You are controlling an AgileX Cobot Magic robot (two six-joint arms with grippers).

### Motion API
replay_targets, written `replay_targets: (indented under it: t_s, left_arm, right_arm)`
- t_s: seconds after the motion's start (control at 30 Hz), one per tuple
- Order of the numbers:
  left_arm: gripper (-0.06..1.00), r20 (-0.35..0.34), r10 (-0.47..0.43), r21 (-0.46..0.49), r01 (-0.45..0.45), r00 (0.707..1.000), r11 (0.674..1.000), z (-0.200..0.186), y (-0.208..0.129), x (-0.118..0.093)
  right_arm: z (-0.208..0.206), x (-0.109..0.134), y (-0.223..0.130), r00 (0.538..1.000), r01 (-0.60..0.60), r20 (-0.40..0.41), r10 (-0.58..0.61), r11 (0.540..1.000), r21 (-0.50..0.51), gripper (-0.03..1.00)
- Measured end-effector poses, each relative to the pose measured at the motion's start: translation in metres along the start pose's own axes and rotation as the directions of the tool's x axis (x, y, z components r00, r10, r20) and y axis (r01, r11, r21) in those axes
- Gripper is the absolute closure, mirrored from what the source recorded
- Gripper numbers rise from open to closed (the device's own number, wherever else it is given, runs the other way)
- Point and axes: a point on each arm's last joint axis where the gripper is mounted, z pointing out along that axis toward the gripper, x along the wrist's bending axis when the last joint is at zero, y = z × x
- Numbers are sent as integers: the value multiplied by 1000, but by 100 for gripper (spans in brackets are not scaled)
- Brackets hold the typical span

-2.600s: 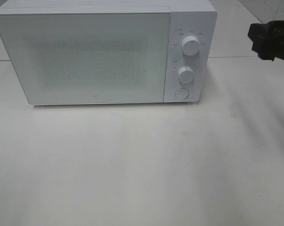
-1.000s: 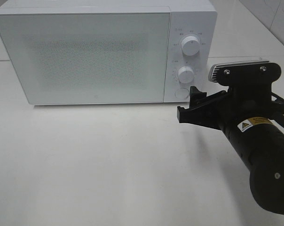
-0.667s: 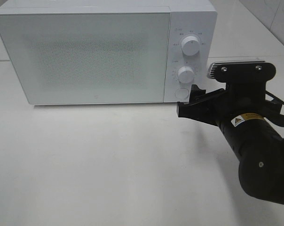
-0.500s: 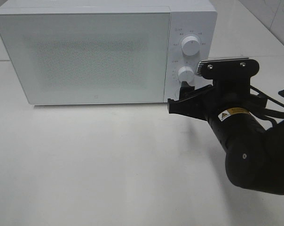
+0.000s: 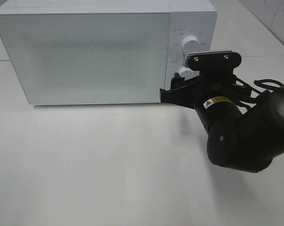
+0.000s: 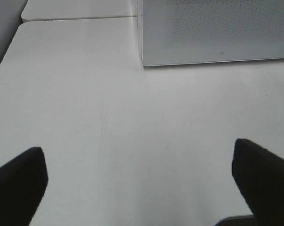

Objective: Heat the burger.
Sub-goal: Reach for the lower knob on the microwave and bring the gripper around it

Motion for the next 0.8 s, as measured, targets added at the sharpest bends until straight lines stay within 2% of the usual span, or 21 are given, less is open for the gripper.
replay_targets:
  t_s: [0.43, 0.8]
  left_arm:
    - [-5, 0, 0, 0, 0, 1000, 1000, 0, 0, 0]
    - [-5, 0, 0, 0, 0, 1000, 1000, 0, 0, 0]
  right_arm:
    - [38, 5, -9, 1000, -6, 28, 7, 1000, -14, 22]
    - [51, 6, -15, 999, -10, 44, 11, 1000, -12, 23]
